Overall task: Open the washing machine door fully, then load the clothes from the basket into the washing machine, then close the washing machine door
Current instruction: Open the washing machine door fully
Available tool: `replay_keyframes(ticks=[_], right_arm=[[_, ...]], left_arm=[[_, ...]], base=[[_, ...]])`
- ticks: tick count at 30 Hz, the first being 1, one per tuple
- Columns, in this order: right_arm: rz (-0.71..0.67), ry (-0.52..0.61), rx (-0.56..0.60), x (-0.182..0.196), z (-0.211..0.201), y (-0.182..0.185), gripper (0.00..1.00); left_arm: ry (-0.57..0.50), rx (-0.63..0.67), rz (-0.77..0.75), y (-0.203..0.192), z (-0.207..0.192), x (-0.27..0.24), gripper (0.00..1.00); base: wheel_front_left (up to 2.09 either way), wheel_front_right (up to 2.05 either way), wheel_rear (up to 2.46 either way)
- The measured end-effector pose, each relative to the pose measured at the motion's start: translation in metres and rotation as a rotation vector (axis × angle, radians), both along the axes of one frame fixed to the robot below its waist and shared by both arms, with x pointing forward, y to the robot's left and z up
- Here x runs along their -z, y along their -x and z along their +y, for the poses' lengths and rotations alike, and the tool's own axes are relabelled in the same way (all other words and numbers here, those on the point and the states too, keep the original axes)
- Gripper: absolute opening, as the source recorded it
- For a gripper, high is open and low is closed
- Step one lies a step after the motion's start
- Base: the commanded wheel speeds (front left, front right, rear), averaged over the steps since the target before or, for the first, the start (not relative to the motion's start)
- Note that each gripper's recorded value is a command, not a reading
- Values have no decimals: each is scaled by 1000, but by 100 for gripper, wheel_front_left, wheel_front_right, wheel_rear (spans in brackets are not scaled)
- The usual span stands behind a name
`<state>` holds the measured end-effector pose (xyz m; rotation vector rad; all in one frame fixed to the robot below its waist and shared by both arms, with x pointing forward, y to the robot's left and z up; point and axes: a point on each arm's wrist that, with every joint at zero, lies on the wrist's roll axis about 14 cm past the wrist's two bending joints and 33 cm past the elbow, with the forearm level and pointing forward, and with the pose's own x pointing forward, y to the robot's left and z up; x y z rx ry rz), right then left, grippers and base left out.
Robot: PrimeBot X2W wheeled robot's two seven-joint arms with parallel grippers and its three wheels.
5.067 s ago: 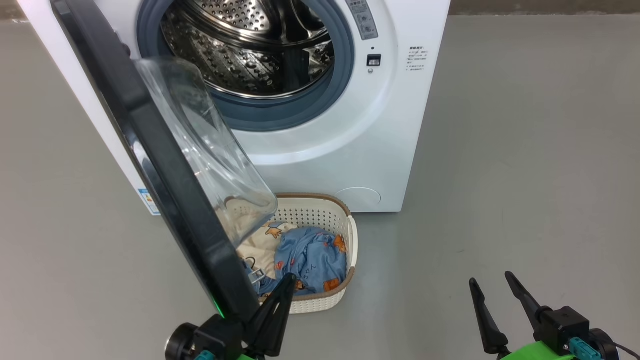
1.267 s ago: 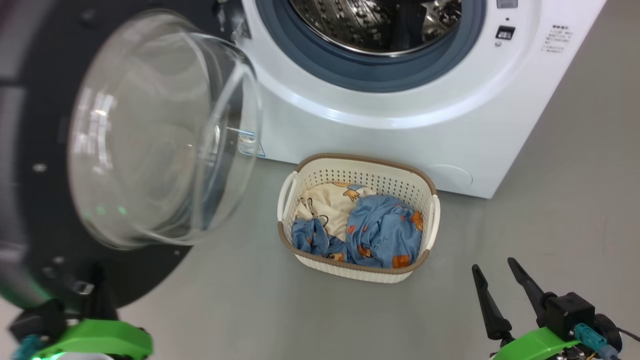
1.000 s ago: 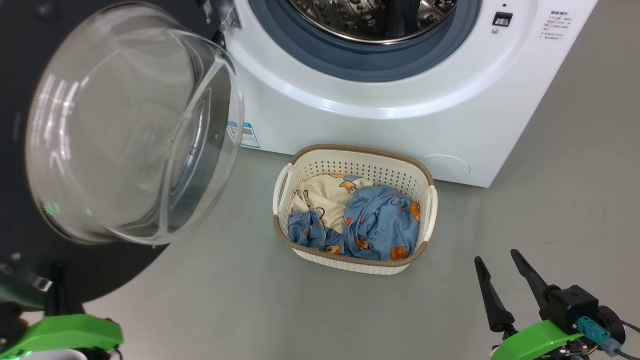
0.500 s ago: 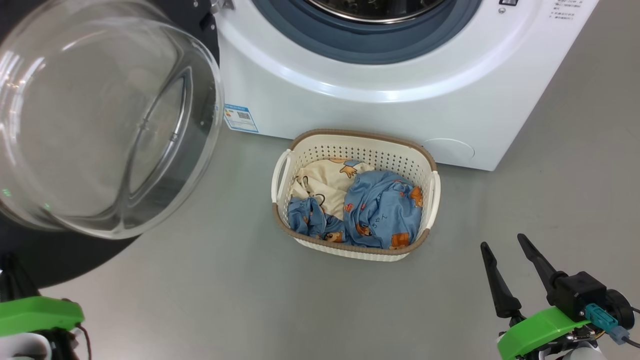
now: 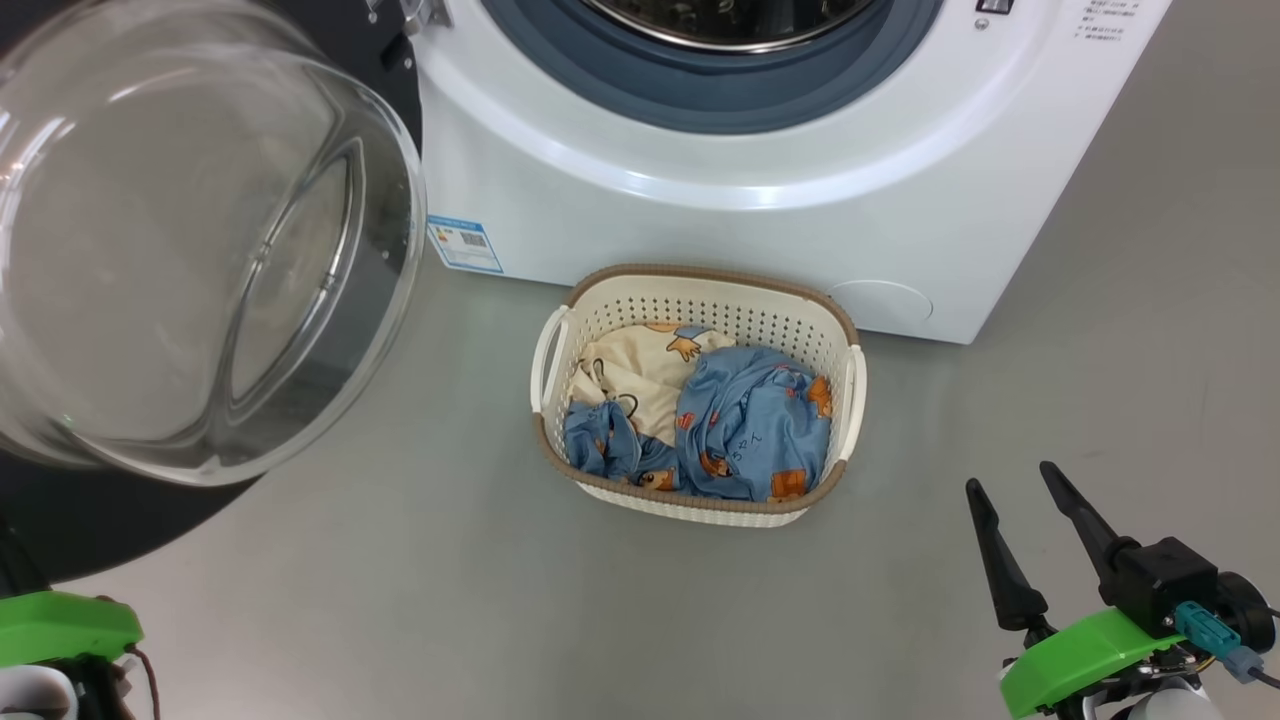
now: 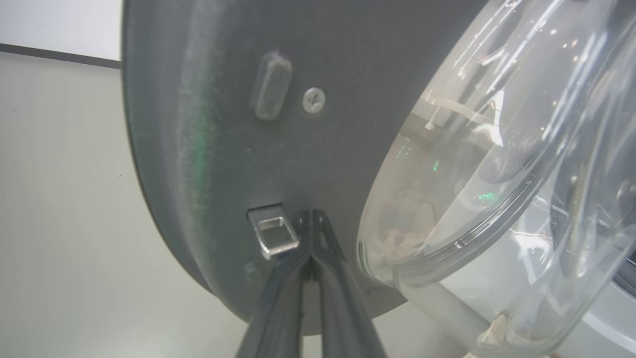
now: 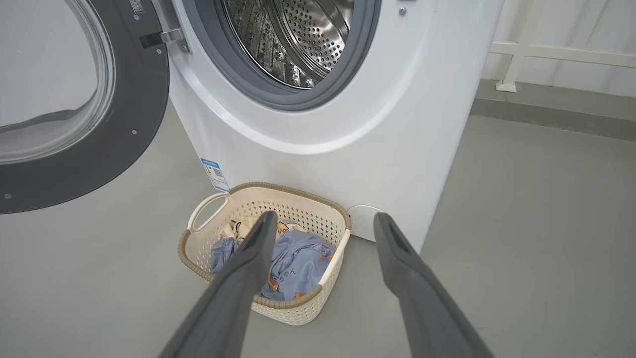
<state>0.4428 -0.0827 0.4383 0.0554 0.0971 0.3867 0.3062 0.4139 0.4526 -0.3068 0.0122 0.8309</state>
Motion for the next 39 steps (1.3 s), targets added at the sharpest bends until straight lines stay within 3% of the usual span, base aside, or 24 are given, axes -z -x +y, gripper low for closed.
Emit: replay_keyframes(ticks=[17,39], right_arm=[[-39,-33,26,-21,1,7,100],[-93,-47,119,-44,-29,23,100]], left_arm=[[-79,171,-64,-11,-37,-25,0],[-112,452,-184,-41,-142,-61,0]], base=[[0,0,0],[0,0,0]])
